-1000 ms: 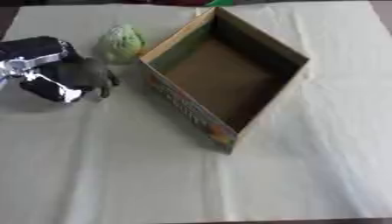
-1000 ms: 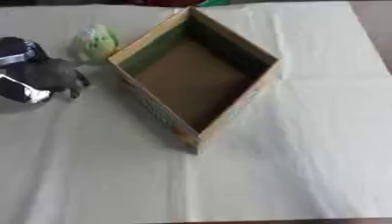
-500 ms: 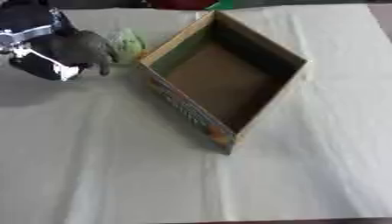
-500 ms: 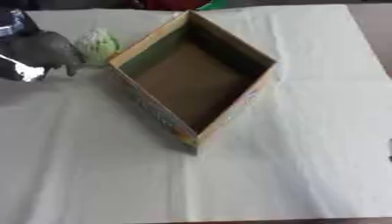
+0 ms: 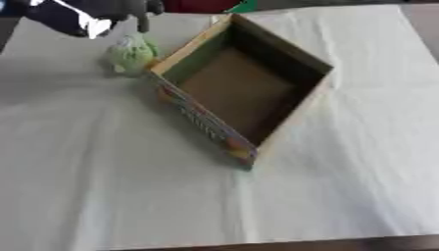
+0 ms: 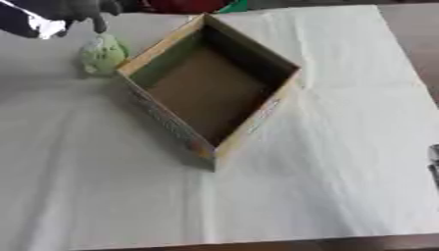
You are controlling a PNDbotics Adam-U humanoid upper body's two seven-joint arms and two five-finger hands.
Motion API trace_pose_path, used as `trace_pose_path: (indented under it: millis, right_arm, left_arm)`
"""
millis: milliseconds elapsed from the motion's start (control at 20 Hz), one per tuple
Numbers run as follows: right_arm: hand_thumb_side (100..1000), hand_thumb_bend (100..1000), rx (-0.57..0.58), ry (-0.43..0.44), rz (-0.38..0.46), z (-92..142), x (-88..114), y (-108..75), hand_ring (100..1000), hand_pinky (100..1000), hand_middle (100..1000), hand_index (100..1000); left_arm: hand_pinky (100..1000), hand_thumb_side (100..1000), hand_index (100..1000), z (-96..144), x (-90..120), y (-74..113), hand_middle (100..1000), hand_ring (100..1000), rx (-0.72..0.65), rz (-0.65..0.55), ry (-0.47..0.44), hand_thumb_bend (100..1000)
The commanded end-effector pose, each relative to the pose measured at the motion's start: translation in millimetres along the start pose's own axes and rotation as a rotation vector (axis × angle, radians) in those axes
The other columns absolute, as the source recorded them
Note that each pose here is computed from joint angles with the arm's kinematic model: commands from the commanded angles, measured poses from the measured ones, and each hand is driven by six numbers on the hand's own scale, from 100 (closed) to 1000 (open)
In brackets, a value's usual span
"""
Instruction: Pick up objects on the table and place them in the box.
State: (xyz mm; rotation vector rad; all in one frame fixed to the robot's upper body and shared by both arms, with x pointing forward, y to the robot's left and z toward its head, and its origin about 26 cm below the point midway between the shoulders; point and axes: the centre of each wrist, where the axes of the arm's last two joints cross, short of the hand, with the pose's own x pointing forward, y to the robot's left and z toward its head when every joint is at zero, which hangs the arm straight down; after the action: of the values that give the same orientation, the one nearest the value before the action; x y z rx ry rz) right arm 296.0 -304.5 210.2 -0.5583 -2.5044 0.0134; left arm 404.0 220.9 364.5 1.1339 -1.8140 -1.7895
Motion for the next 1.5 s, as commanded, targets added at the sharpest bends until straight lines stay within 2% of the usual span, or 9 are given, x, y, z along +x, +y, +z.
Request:
trace_pose_path:
  millis: [50,100,150,350,800,1300,1500]
  right_arm:
    - [970,100,0.009,-0.041,-0.006,-9,8,-2.2,1000,803,695,825]
    - [956,100,0.010,-0.044,-0.009,-9,8,-1.8,1000,803,695,825]
    - [970,100,0.011,-0.047,-0.013,-10,9,-1.1,1000,803,695,825]
    - [970,100,0.014,-0.058,-0.027,-13,10,1.3,1000,803,695,825]
    - [972,100,0.017,-0.072,-0.045,-17,13,4.7,1000,803,694,825]
    - [974,100,0.015,-0.083,-0.065,-20,15,7.8,1000,804,694,825]
    - [974,100,0.016,-0.083,-0.068,-21,15,8.6,1000,804,694,825]
  left_arm:
    - [311,316,299,-13,14,15.8,308,399,0.058,-0.028,-0.039,100]
    - [313,499,299,-17,19,16.9,310,398,0.064,-0.030,-0.054,100]
    - [314,315,299,-23,24,17.5,308,398,0.072,-0.026,-0.070,100]
    - [316,310,308,-43,38,12.7,317,403,0.064,-0.017,-0.098,100]
    - [330,295,319,-76,52,-10.2,327,403,0.075,0.014,-0.101,100]
    - [345,285,342,-96,56,-62.8,349,417,0.011,0.065,-0.072,100]
    - [366,270,396,-100,58,-76.4,394,451,-0.014,0.039,-0.073,100]
